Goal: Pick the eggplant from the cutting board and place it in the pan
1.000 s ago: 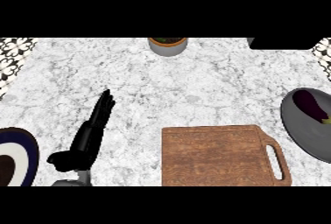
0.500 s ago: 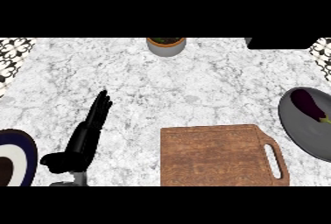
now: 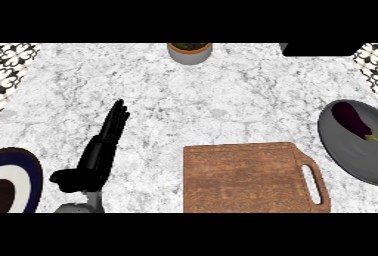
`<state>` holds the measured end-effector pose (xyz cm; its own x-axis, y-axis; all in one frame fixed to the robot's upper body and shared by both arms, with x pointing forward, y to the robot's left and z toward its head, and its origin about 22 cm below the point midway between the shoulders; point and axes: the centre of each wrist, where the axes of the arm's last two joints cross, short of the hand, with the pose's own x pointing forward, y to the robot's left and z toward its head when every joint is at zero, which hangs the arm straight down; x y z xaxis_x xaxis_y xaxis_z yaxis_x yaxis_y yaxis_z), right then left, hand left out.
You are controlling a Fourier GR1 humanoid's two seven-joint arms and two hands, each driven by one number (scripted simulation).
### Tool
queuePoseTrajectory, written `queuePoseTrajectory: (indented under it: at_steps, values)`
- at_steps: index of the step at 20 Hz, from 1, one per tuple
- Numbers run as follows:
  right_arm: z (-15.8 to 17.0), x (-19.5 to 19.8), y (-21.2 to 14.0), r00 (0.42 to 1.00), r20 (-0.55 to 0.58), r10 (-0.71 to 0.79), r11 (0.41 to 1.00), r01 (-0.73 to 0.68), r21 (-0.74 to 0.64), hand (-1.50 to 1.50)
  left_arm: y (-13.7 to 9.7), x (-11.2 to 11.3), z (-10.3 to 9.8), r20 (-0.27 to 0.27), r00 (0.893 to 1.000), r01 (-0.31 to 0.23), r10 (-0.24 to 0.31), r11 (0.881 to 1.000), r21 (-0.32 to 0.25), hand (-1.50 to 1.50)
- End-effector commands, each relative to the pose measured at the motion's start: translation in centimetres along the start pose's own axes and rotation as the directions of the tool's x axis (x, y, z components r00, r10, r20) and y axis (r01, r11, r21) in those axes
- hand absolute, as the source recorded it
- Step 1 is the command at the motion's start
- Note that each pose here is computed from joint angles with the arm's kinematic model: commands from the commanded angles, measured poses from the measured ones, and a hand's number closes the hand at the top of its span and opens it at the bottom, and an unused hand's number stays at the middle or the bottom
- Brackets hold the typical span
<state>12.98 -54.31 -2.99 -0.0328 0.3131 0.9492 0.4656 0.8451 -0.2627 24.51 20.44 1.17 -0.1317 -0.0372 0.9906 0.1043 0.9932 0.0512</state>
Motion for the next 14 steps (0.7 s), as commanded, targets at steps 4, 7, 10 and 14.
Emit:
queuePoseTrajectory:
  at_steps: [4,7,10,14]
  values:
    - [2.3,-0.2,0.9,0.999,-0.001,0.052,0.998,-0.052,0.020,-1.50,-0.3,-0.9,-0.1,-0.006,1.000,-0.014,0.014,1.000,-0.016,0.00]
    - [2.0,1.4,-1.5,0.996,-0.016,0.083,0.996,-0.083,0.013,-1.50,-0.4,-0.1,-0.4,-0.015,1.000,-0.003,0.003,1.000,-0.004,0.00]
    - [2.6,1.3,-1.1,0.995,-0.040,0.087,0.996,-0.086,0.024,-1.50,0.0,-0.9,-0.8,0.001,1.000,-0.008,0.008,1.000,-0.020,0.00]
    - [2.4,0.7,0.4,0.995,-0.015,0.098,0.995,-0.098,-0.001,-1.50,-0.2,-0.9,0.2,-0.005,1.000,-0.022,0.022,1.000,-0.008,0.00]
